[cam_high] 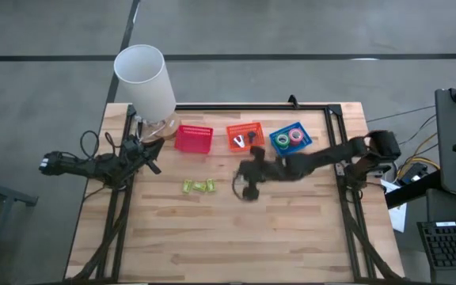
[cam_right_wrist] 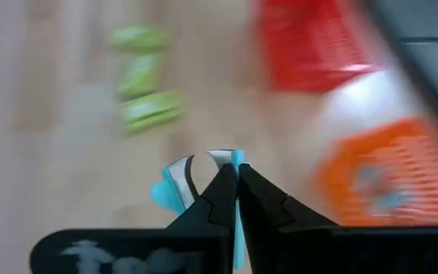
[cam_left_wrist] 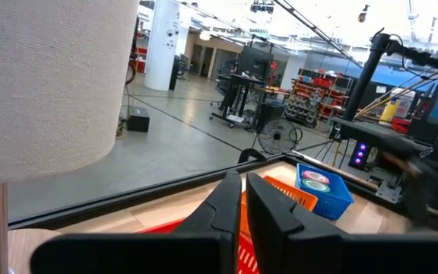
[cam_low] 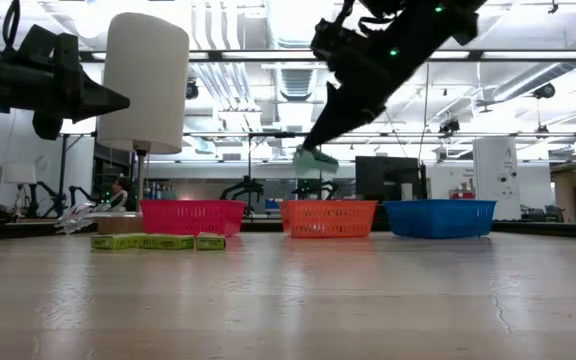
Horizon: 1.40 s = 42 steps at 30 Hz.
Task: Pick and place Stapler, Stapler remover, tape
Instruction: Put the blue staple remover into the orange bin, then put the middle green staple box into the red bin
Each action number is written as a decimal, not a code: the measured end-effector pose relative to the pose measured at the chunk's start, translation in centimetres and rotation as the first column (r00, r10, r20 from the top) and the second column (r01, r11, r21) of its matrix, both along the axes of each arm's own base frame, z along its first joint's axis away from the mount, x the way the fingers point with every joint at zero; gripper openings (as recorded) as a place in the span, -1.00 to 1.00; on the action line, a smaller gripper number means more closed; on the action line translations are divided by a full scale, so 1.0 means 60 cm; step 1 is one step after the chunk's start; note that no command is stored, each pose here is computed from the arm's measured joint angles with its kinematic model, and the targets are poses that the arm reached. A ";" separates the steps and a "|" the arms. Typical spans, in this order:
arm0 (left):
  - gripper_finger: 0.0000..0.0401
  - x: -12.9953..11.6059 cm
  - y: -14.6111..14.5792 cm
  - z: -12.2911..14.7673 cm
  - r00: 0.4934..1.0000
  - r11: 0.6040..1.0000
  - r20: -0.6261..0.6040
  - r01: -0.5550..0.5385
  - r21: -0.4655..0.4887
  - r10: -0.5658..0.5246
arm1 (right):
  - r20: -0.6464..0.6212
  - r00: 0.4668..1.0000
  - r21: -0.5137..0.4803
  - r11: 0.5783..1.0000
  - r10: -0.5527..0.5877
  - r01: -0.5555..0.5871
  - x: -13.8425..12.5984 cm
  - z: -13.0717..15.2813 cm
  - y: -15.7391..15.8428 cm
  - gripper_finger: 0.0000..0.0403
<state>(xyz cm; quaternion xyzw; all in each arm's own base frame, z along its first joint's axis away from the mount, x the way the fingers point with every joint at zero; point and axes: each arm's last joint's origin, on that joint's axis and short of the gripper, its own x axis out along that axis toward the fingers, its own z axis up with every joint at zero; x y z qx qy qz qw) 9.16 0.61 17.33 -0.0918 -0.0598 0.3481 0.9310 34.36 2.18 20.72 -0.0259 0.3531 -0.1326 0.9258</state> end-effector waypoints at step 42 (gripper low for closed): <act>-0.87 0.000 0.000 -0.001 1.000 1.000 -0.005 0.000 0.001 0.000 | -0.020 0.947 0.251 0.915 -0.321 0.316 -0.012 -0.043 -0.233 -0.42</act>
